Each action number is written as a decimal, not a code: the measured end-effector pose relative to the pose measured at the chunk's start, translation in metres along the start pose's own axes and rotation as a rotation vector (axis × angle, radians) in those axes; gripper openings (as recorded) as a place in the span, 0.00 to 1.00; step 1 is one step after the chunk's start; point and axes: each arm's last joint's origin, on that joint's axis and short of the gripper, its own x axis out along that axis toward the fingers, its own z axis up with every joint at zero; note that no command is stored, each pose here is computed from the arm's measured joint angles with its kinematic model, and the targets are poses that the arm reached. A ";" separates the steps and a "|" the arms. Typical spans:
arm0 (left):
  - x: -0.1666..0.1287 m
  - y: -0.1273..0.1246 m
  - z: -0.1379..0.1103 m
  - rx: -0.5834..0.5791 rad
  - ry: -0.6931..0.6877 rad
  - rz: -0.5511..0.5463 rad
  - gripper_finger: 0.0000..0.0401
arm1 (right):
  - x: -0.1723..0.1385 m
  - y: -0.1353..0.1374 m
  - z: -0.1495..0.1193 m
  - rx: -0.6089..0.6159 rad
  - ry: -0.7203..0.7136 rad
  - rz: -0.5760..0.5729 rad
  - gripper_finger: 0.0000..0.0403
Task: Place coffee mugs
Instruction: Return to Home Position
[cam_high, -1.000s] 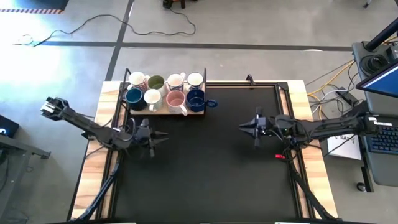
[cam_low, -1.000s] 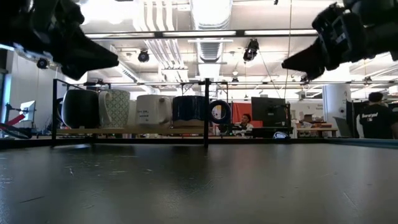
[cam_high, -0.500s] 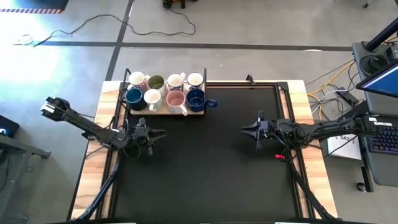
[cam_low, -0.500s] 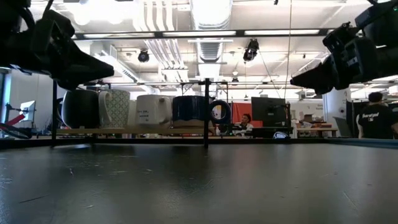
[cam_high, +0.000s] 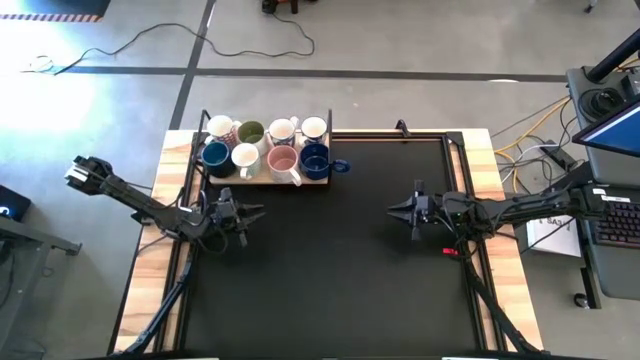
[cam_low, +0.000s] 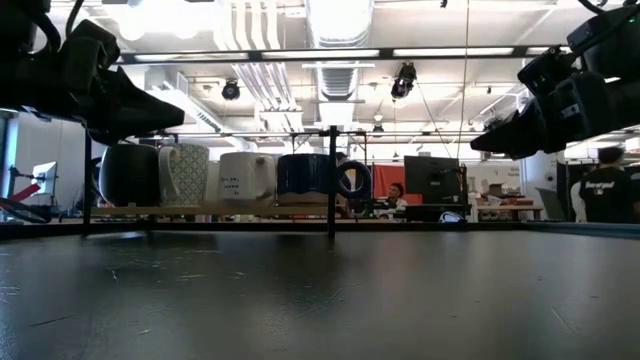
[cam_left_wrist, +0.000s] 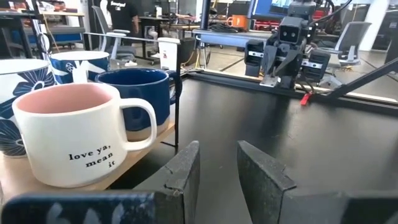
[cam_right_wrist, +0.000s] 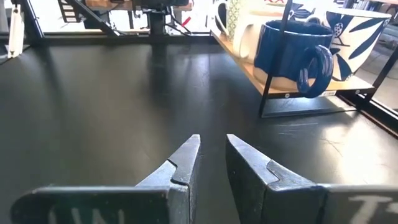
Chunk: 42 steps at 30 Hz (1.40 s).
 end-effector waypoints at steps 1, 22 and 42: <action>0.000 0.000 0.000 0.000 0.000 -0.002 0.22 | 0.000 0.000 0.000 0.005 0.003 0.000 0.16; -0.005 0.003 0.011 -0.070 -0.064 -0.018 0.22 | -0.010 -0.001 0.012 0.028 -0.117 0.000 0.16; -0.029 0.025 0.051 -0.353 -0.339 -0.049 0.22 | -0.046 -0.004 0.043 0.058 -0.494 -0.004 0.16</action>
